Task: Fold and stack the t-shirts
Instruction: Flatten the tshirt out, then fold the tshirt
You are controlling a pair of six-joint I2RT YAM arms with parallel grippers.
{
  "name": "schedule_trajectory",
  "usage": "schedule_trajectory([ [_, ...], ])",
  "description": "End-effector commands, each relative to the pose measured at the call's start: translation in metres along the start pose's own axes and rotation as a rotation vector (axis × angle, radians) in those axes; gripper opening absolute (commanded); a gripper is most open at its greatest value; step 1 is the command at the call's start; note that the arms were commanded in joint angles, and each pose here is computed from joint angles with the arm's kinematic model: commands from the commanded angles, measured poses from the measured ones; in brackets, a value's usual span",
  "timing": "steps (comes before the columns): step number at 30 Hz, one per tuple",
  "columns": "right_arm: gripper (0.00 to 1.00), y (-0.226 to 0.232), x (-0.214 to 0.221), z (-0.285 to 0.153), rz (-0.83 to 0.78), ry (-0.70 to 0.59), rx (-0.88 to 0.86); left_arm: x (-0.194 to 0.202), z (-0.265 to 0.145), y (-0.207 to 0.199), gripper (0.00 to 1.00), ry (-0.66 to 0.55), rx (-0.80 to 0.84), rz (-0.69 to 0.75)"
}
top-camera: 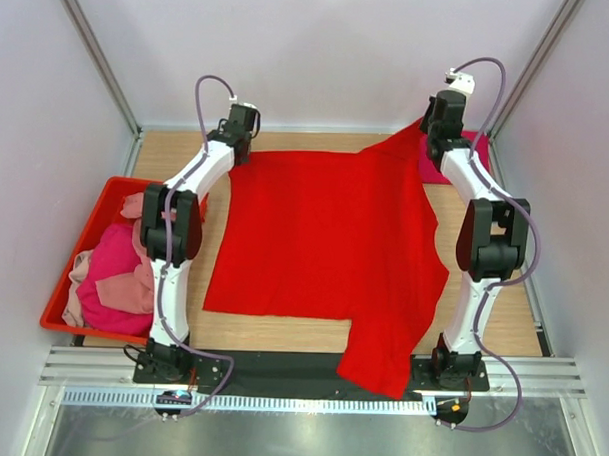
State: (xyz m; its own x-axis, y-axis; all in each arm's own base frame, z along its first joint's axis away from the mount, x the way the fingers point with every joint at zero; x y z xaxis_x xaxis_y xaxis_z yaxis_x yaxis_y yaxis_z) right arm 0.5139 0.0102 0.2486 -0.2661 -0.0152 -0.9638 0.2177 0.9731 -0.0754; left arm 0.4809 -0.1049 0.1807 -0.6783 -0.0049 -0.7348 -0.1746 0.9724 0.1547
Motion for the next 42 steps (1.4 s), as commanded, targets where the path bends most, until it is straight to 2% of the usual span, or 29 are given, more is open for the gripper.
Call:
schedule_trajectory([
  [1,0.01,0.003,-0.029,0.007,0.02,-0.064,-0.031,-0.011,0.002,0.0,0.0,-0.016,0.016,0.011],
  [11,0.01,0.016,-0.019,-0.021,0.003,0.083,-0.04,-0.004,0.001,0.002,0.0,0.021,-0.009,0.011],
  [18,0.01,0.003,-0.019,-0.073,0.072,0.274,0.047,-0.004,-0.014,0.01,0.0,0.052,-0.031,0.046],
  [20,0.01,-0.001,-0.025,-0.091,0.12,0.282,0.07,0.0,-0.019,0.013,0.0,0.075,-0.033,0.058],
  [26,0.01,-0.01,-0.02,-0.127,0.157,0.467,0.109,0.017,-0.035,0.015,0.0,0.146,-0.037,0.077],
  [34,0.01,-0.012,0.028,-0.169,0.254,0.648,0.1,0.026,-0.059,0.02,0.0,0.164,-0.059,0.027],
  [42,0.01,-0.012,0.051,-0.187,0.309,0.702,0.085,0.061,-0.066,0.014,0.0,0.275,-0.119,0.054],
])
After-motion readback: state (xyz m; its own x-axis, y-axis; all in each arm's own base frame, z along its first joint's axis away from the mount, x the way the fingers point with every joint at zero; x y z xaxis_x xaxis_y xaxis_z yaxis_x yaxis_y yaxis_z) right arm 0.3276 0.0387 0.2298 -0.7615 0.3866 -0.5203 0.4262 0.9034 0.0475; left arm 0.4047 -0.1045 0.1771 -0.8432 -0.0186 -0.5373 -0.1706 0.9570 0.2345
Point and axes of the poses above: each gripper's point midway between its finger pads, its own z axis out along the fingers, its own y axis along the line the jaws close on, x = y × z, the point moved 10 cm from there along -z, back along the fingers, and after that the axes turned 12 degrees about -z, right-handed, at the moved point
